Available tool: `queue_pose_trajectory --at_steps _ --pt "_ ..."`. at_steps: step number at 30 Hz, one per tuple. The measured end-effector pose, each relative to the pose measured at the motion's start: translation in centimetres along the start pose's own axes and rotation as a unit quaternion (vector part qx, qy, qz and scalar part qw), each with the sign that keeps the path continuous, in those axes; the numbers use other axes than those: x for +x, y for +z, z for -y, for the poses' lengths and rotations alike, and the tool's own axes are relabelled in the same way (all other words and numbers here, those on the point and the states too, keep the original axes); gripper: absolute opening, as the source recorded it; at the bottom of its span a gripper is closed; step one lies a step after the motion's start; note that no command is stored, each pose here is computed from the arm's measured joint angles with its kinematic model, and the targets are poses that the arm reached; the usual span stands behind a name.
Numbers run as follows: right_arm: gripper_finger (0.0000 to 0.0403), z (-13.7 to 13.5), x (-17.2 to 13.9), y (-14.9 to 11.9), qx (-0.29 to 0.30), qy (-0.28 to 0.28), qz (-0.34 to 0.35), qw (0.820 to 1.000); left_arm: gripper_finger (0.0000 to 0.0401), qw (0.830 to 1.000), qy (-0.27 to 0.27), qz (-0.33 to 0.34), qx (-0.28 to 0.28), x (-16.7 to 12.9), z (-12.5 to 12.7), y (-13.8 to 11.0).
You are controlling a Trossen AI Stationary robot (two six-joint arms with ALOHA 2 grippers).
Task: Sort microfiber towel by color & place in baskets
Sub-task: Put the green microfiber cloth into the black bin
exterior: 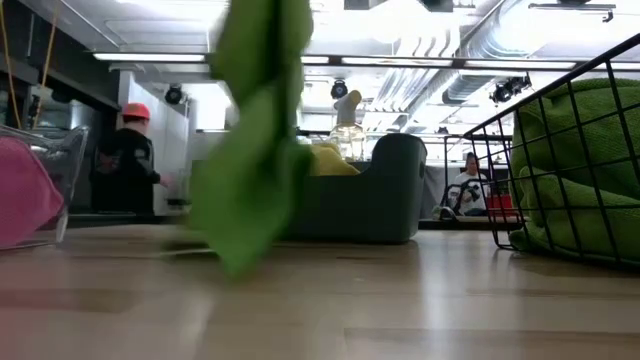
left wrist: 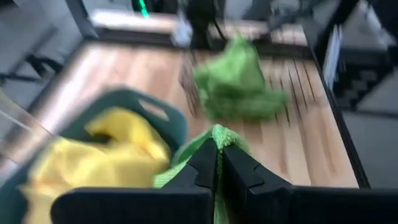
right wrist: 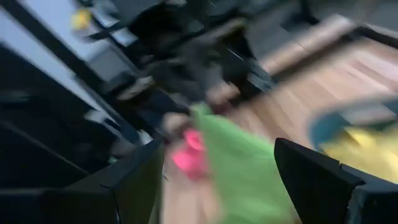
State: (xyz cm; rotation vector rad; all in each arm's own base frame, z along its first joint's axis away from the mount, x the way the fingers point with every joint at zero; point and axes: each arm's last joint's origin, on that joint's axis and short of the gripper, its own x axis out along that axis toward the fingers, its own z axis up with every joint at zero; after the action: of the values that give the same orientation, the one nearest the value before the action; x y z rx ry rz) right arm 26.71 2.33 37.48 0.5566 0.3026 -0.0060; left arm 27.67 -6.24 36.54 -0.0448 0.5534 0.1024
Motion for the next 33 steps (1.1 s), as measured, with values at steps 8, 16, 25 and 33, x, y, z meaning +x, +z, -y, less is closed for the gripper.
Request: queue_pose_trajectory --at_steps 8,16,25,33 --pt "0.0303 -2.0 4.5 -1.3 -0.09 0.031 0.062 0.994 0.0 0.996 0.02 0.085 -0.016 -3.5 -1.4 4.2" --pt "0.0303 -2.3 7.4 -1.5 -0.135 -0.042 0.078 0.987 0.0 0.991 0.032 0.132 -0.023 -4.5 -1.4 5.8" --pt "0.0303 -3.0 10.6 -1.3 -0.168 -0.029 0.062 0.983 0.0 0.98 0.029 0.195 -0.032 -4.2 -1.5 7.2" --pt "0.0297 -3.6 11.8 -0.4 -0.175 -0.035 0.075 0.981 0.0 0.969 0.021 0.243 -0.033 -4.6 -1.4 8.1"
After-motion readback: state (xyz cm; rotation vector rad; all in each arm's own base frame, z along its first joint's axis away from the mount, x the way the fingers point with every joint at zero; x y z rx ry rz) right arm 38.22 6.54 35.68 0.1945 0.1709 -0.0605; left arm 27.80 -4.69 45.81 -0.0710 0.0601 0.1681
